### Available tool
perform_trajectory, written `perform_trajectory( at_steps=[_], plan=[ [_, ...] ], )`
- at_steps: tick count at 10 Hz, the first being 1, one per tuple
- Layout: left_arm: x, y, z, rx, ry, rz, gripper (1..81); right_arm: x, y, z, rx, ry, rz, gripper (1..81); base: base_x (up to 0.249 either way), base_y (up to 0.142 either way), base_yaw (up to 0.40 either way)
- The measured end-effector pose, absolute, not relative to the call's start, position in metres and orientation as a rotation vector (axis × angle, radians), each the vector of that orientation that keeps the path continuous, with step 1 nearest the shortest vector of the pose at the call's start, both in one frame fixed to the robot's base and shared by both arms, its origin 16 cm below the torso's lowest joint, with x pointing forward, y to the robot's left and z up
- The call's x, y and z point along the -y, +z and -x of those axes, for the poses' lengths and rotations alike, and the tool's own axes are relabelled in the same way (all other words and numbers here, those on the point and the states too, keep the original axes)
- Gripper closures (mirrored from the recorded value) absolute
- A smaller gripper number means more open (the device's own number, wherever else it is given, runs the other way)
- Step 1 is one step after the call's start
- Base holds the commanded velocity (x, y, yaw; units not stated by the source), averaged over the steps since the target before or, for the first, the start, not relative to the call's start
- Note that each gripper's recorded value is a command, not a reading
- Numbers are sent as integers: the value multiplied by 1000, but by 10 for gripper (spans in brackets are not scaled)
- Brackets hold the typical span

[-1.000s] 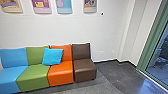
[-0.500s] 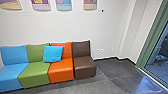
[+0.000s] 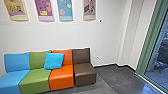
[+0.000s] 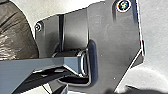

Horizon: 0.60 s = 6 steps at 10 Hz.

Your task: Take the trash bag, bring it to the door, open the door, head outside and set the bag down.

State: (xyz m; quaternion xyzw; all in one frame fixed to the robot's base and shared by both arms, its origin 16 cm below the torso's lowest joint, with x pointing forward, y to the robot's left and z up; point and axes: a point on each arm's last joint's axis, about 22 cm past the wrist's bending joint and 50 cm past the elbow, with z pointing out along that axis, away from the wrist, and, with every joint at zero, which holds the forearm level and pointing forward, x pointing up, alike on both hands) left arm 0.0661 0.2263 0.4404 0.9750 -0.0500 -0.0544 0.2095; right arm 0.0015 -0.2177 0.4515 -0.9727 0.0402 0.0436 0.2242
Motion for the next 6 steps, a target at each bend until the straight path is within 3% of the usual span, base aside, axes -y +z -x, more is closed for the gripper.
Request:
perform_trajectory(
  at_steps=[6],
  plan=[
    [-219, 445, -42, 142, -149, -2703, 811, 219, 455, 22, -107, 119, 2690, 10, 0, 0, 0]
  ],
)
